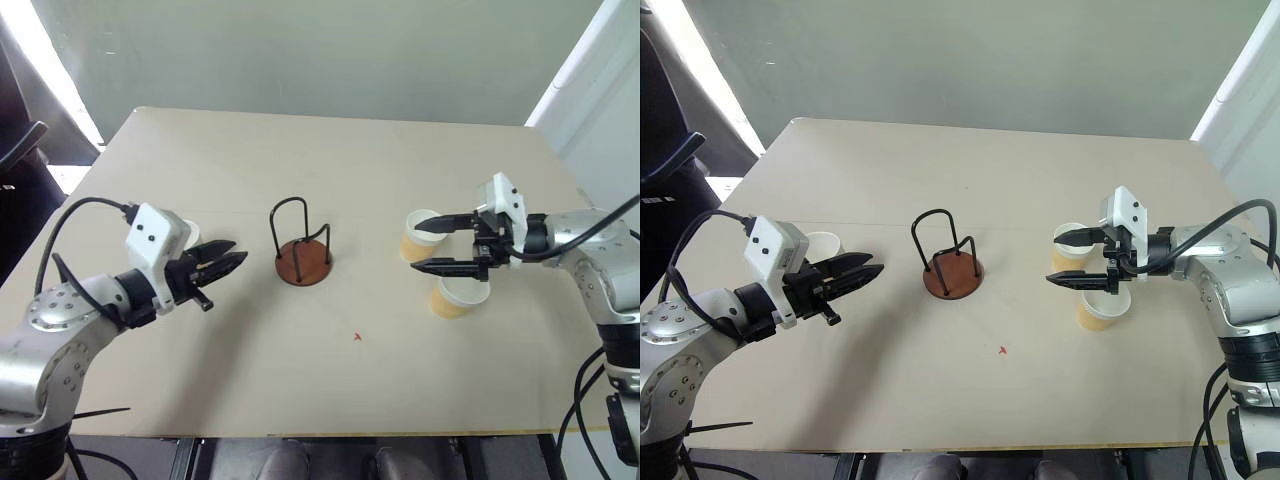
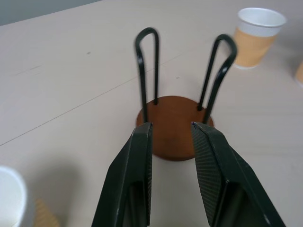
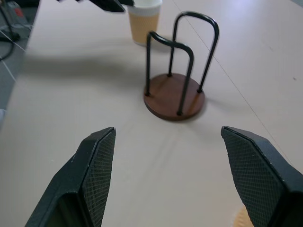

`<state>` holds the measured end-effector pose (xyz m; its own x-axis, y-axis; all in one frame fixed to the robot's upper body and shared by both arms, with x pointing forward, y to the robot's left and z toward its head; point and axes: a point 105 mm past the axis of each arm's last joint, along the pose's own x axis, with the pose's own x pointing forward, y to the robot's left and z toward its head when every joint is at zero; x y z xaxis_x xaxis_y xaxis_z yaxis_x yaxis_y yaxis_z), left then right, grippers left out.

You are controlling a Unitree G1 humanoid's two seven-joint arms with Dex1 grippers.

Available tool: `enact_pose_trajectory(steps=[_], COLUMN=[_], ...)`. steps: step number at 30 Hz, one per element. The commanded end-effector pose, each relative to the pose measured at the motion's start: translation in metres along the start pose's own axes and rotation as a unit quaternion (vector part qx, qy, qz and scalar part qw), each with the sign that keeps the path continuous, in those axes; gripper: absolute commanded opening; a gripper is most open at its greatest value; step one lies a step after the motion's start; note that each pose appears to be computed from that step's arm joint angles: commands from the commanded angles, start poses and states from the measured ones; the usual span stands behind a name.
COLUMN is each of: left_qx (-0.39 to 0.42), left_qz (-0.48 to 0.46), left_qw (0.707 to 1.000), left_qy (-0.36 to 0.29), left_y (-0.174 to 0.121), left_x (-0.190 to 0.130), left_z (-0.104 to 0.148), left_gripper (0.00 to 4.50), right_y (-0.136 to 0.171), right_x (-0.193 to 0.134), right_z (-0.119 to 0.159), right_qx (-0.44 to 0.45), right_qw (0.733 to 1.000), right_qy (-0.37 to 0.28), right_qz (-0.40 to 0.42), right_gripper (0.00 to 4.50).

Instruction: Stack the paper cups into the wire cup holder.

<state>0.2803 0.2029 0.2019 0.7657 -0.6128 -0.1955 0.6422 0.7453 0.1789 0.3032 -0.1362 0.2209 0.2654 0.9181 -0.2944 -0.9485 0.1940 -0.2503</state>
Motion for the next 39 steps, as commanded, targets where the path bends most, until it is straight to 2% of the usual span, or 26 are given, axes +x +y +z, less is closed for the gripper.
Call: enact_pose_trajectory(steps=[1,13,19,32,39], left_qx=[0.018,0.041,0.050,0.077,0.069], left_qz=[-0.038,-0.135,-0.125,-0.079,-0.083], left_qw=[0.999,0.990,0.991,0.994,0.994], left_qy=[-0.001,0.019,0.001,-0.012,-0.035], left_y=[-0.010,-0.031,-0.024,-0.011,-0.016], left_x=[-0.001,0.018,0.043,0.068,0.081], left_z=[0.008,0.001,0.004,0.001,0.007], left_gripper=[1.37,1.37,1.37,1.37,1.37], right_y=[0.000,-0.001,0.000,0.005,0.023], right_x=[-0.010,-0.011,-0.015,-0.021,-0.022], right_z=[0.016,0.013,0.013,0.011,0.014], right_qx=[-0.023,-0.022,-0.022,-0.018,-0.013], right_qw=[1.000,1.000,0.999,0.998,1.000], right_qy=[-0.015,-0.006,-0.002,0.003,-0.007], right_qz=[-0.009,-0.021,-0.034,-0.057,-0.016], right_gripper=[3.60,3.60,3.60,3.60,3.60])
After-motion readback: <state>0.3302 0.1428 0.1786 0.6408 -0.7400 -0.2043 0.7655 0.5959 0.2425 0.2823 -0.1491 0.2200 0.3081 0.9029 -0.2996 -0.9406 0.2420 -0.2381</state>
